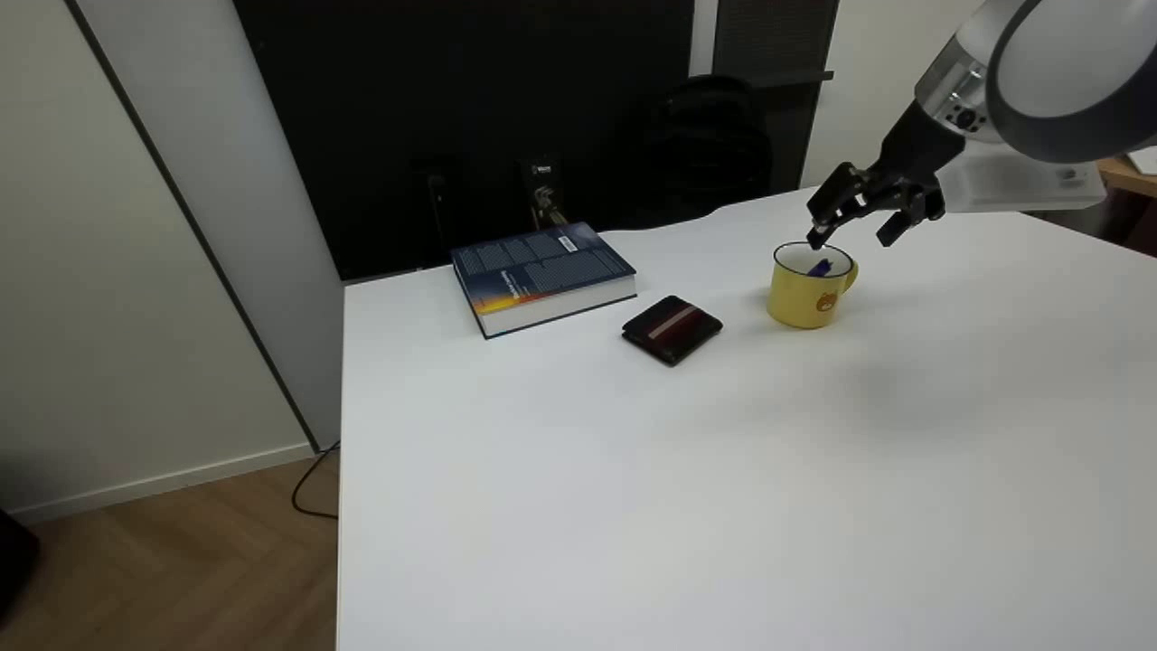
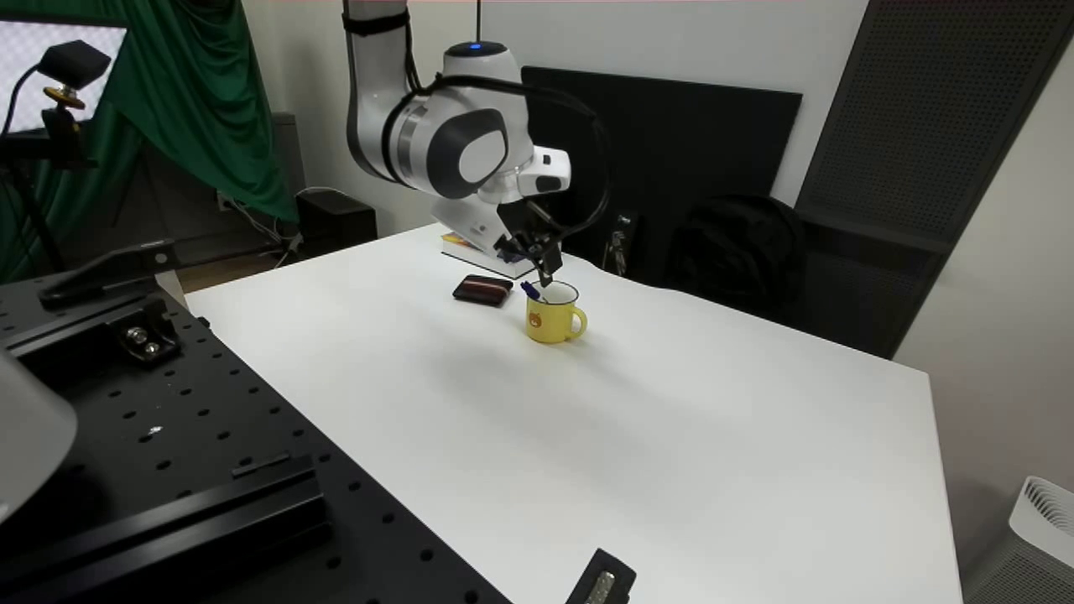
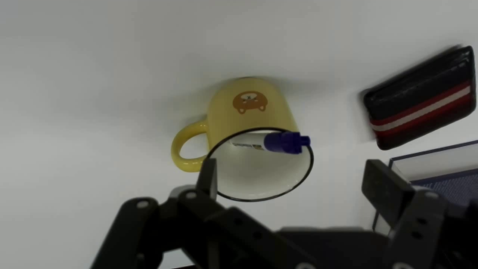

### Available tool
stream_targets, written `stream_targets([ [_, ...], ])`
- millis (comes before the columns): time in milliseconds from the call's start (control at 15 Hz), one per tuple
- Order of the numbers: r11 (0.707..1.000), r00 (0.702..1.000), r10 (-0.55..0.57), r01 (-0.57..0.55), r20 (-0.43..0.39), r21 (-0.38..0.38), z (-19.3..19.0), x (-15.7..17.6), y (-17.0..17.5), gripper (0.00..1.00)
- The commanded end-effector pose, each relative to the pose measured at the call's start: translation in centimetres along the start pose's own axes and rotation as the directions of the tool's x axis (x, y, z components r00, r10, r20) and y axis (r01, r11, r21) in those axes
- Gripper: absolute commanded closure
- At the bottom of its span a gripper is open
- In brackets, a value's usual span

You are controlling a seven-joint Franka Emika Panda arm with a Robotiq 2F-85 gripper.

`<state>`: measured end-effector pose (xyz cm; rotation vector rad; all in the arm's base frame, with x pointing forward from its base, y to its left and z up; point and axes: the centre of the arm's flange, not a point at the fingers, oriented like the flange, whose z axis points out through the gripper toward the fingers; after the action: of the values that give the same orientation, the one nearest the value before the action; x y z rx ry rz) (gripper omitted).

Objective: Pick the pen from the table, put it in the cup, place it back on the table then put it in the cup again

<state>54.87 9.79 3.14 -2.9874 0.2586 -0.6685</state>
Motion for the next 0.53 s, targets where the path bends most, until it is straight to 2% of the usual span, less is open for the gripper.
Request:
stream_targets([
  [0,1.0,1.0,0.0,0.0,0.009,-0.011,0.3,-0.5,0.2,0.0],
  [200,1.0,1.0,-0.004,0.005,0.029,-0.027,1.0,-1.8,0.5,0.0],
  [467,1.0,1.0,-0.004,0.005,0.028,-0.029,1.0,-1.7,0.7,0.0],
])
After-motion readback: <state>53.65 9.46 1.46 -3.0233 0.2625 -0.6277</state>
